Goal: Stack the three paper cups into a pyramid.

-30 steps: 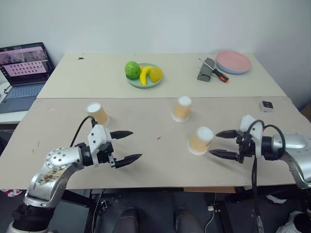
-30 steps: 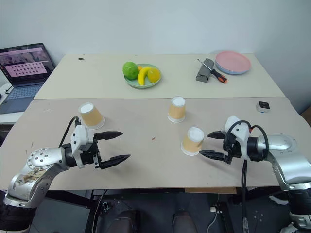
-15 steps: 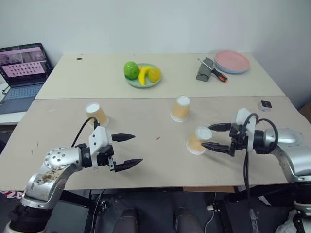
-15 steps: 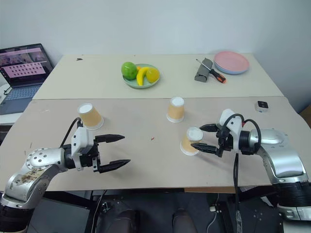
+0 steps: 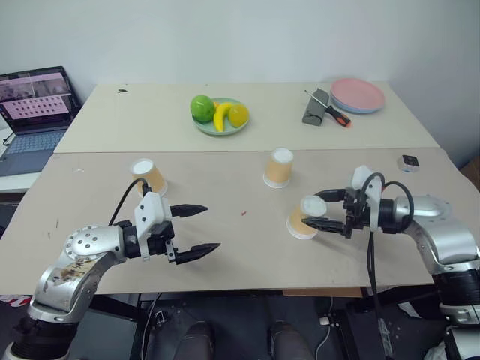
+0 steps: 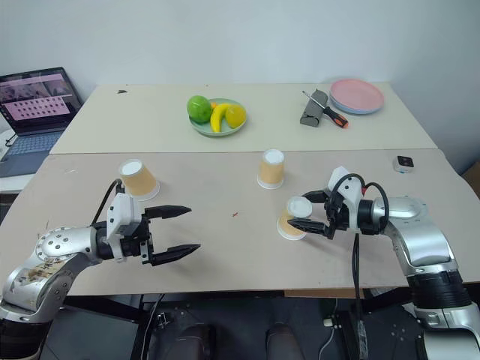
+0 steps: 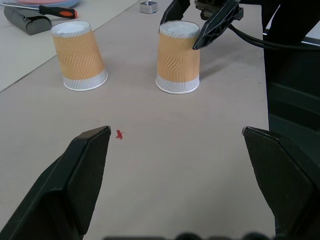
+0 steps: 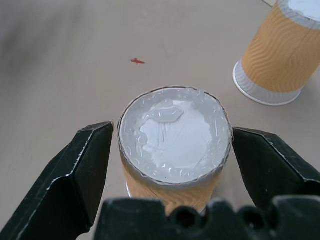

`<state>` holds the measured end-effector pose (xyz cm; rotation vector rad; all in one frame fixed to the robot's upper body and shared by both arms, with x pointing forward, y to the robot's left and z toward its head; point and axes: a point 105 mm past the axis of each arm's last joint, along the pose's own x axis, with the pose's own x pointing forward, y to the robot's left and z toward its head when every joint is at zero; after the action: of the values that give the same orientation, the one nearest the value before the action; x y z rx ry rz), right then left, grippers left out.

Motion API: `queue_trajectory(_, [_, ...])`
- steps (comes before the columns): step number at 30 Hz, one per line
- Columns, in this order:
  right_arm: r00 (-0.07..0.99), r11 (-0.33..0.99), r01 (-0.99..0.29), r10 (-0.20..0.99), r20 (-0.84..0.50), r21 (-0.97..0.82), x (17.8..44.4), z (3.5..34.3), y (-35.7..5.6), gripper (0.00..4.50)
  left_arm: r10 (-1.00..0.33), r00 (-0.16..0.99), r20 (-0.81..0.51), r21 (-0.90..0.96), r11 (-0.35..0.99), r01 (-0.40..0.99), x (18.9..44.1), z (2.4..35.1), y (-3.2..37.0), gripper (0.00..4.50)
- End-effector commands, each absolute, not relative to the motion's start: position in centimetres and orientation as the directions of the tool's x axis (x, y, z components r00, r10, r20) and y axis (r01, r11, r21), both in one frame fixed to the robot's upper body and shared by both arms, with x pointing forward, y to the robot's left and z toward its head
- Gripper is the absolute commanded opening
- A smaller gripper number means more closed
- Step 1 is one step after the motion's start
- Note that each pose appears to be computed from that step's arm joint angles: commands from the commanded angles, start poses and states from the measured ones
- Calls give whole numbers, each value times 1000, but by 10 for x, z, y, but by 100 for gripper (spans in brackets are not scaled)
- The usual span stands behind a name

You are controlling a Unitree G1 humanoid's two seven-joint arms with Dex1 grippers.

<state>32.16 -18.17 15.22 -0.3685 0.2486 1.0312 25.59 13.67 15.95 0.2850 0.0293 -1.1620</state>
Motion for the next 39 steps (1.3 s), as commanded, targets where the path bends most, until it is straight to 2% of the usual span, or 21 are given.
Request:
queue_trajectory(1, [508, 453, -861, 787, -351, -230, 326, 163, -181, 431, -902, 408, -143, 253, 365, 896, 255, 173, 136, 450])
queue_trajectory(11, [491, 432, -870, 806, -330, -239, 327, 171, -171, 431, -900, 411, -147, 250, 368, 896, 254, 172, 136, 450])
queue_trajectory(12, [487, 427, -872, 809, -329, -239, 326, 172, -169, 382, -899, 411, -149, 250, 368, 895, 254, 171, 136, 450])
queue_trajectory(16, [470, 408, -880, 818, -331, -241, 325, 173, -164, 275, -897, 415, -152, 251, 371, 894, 254, 171, 137, 450])
queue_trajectory(22, [457, 382, -880, 844, -282, -284, 326, 191, -149, 275, -893, 422, -157, 247, 378, 892, 253, 170, 139, 450])
queue_trajectory(24, [405, 330, -894, 885, -231, -302, 324, 212, -129, 275, -891, 425, -159, 246, 381, 891, 252, 170, 140, 450])
queue_trajectory(27, [246, 176, -934, 948, -203, -311, 319, 229, -80, 275, -891, 425, -161, 244, 382, 892, 253, 170, 141, 450])
queue_trajectory(30, [143, 61, -948, 958, -248, -312, 320, 223, -44, 275, -890, 426, -162, 244, 382, 891, 253, 170, 141, 450])
queue_trajectory(34, [57, -32, -957, 954, -296, -287, 327, 210, -10, 275, -888, 429, -162, 246, 385, 889, 253, 171, 142, 450])
queue_trajectory(39, [9, -81, -962, 945, -328, -260, 339, 198, 10, 275, -876, 452, -166, 259, 404, 878, 250, 172, 147, 450])
